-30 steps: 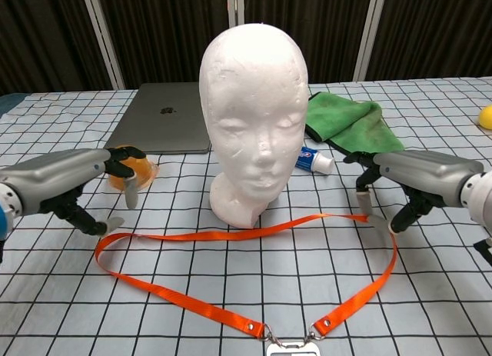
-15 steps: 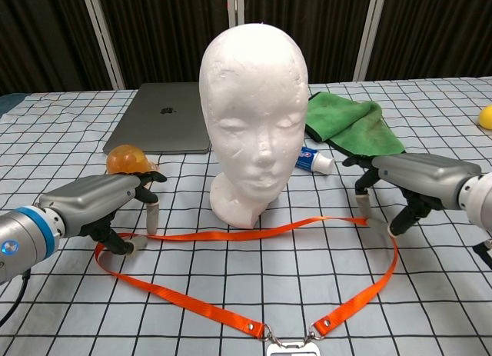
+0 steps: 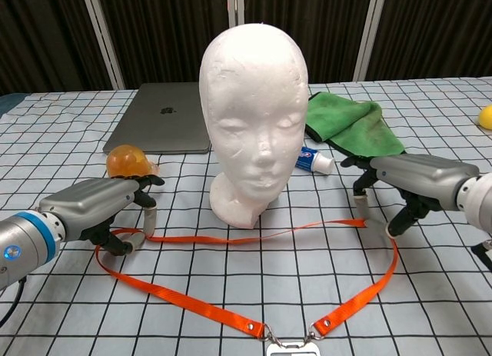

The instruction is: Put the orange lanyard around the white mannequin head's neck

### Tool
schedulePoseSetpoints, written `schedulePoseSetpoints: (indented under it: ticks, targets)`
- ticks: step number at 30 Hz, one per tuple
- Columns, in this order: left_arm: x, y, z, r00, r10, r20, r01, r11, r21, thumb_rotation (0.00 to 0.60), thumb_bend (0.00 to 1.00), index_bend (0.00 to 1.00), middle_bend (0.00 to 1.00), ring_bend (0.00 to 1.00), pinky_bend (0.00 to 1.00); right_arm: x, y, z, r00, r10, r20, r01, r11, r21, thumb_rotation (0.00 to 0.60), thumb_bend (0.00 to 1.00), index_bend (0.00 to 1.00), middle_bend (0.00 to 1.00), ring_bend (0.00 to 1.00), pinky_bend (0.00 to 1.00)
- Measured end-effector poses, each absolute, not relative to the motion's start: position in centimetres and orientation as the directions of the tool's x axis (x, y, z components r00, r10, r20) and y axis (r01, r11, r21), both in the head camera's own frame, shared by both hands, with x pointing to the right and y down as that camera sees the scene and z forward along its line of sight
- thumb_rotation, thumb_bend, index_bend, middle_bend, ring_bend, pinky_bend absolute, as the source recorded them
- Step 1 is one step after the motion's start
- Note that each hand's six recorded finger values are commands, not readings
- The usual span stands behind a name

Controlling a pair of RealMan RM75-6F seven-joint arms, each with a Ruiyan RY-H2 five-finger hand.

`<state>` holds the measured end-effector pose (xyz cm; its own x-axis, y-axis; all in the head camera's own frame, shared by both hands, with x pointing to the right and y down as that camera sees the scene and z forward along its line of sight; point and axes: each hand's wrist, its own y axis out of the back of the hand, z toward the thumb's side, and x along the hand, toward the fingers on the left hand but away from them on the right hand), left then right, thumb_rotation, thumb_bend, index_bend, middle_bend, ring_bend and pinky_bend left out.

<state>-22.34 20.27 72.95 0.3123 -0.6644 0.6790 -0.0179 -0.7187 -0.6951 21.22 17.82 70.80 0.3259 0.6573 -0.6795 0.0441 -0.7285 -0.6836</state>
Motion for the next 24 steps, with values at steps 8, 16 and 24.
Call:
schedulePoseSetpoints:
  ticks: [8,16,24]
  targets:
    - [-22.3,20.2,72.3,0.334,-0.677,0.656,-0.045,-0.707,-0.706,0.6,0.57,0.7,0.0,0.0,0.0,21.3,17.9,70.3,0.342,0.66,-0.669,0.039,-0.721,-0.692,0.6,0.46,0.7,0.02,0.0,0.0]
    - [-22.0,20.4,69.7,0.457,-0.7,0.548,-0.079,-0.646,-0.759,0.6,0.57,0.72,0.0,0.0,0.0,20.9,18.4,68.7,0.441,0.644,-0.626,0.012,-0.701,-0.713,0.6,0.46,0.7,0.02,0.0,0.0]
    - [-21.8,20.9,65.9,0.633,-0.688,0.355,-0.129,-0.546,-0.828,0.6,0.56,0.73,0.0,0.0,0.0,20.9,19.2,65.9,0.59,0.613,-0.525,-0.058,-0.617,-0.785,0.6,0.46,0.7,0.03,0.0,0.0]
